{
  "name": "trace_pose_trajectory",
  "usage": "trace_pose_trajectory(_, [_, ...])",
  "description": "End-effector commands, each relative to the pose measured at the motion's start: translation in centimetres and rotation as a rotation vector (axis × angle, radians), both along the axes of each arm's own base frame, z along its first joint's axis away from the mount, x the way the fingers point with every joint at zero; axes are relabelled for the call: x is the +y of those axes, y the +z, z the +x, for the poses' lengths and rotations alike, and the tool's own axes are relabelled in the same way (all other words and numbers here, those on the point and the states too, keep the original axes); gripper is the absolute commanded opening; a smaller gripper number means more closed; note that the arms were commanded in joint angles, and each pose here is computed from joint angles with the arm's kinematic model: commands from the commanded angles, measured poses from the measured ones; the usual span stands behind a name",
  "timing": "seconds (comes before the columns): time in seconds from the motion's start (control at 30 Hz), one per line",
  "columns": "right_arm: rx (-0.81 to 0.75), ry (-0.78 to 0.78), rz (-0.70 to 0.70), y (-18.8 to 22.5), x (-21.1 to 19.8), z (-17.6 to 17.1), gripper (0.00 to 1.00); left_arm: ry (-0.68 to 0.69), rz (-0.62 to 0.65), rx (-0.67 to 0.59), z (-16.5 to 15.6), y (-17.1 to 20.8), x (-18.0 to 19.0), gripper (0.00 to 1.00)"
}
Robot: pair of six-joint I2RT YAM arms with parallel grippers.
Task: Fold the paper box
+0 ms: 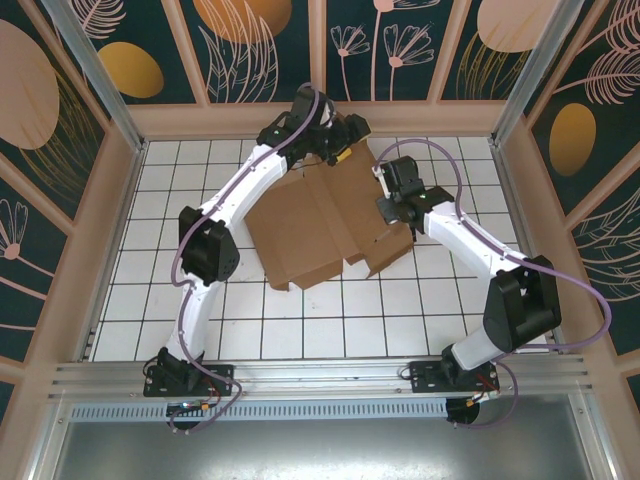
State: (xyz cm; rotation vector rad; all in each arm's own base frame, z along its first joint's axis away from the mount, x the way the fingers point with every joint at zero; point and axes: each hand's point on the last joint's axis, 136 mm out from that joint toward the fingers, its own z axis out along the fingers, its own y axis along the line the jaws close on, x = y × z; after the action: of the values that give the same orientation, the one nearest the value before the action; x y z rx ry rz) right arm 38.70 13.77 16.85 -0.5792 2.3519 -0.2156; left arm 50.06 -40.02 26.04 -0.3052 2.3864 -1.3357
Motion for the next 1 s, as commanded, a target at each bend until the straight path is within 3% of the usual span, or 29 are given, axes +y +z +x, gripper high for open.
trace_pose_trajectory(0.0, [-0.044, -0.019, -0.003, 1.4, 0.7, 0.6, 0.0, 0.025, 0.013, 0.08, 0.7, -2.1, -0.1, 0.77])
trace_pose_trajectory(0.2, [-0.048, -0.011, -0.022, 1.4, 1.6, 0.4, 0.0, 0.028, 0.013, 0.09, 1.4, -3.6, -0.5, 0.74])
trace_pose_trajectory(0.37, [-0.058, -0.009, -0.025, 1.7, 2.0, 0.3, 0.0, 0.033, 0.029, 0.104, 1.6, -4.9, -0.5, 0.65])
trace_pose_trajectory(0.97, [-0.1, 0.037, -0.131, 2.4, 4.5, 0.4, 0.0, 0.043, 0.021, 0.124, 3.3, -6.5, 1.2, 0.02])
